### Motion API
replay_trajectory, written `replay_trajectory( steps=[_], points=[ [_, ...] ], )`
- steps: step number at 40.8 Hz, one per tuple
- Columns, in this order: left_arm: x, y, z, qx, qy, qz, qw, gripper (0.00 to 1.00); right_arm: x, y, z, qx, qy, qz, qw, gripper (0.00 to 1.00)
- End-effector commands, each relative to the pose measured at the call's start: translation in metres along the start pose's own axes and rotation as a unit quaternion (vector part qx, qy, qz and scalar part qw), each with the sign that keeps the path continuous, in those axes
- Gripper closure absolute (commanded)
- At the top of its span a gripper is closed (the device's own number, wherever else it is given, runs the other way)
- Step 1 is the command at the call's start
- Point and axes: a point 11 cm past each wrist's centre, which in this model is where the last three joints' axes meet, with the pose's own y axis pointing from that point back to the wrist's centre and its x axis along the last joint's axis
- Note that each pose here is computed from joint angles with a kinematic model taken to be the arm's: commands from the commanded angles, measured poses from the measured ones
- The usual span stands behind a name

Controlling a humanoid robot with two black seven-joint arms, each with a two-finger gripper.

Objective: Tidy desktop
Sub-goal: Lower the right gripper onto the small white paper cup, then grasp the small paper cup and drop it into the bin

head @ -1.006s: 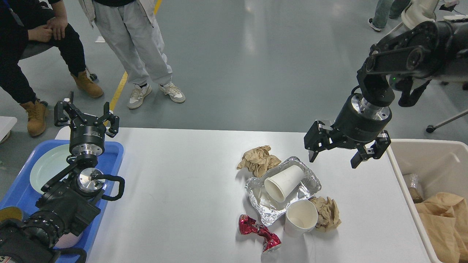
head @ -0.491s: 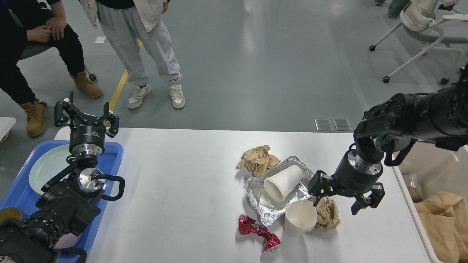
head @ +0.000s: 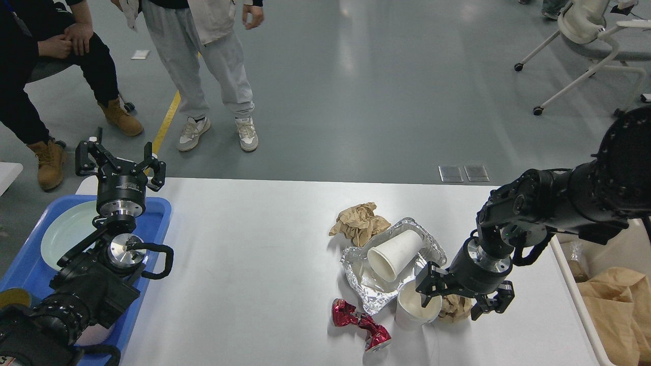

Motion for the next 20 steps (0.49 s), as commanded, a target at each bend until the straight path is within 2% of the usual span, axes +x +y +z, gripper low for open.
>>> replay_trajectory(
  steps=[1,11,13,17,20],
  points=[
    [0.0,0.0,0.0,0.0,0.0,0.0,1.0,0.03,-0.002,-0.007,0.006,-0.01,-0.005,0.002,1.0,0.33],
    [0.0,0.0,0.0,0.0,0.0,0.0,1.0,0.04,0.008,-0.01,0.008,-0.003,-0.018,0.05,0.999,0.41],
    [0.0,0.0,0.0,0.0,0.0,0.0,1.0,0.03,0.008,-0.009,0.01,-0.004,-0.021,0.051,0.998,0.51],
    [0.0,0.0,0.0,0.0,0.0,0.0,1.0,0.04,0.006,-0.01,0.011,-0.004,-0.022,0.045,0.999,0.85],
    [0.0,0.0,0.0,0.0,0.0,0.0,1.0,0.04,0.003,-0.013,0.013,-0.006,-0.022,0.04,0.999,1.0]
  ],
)
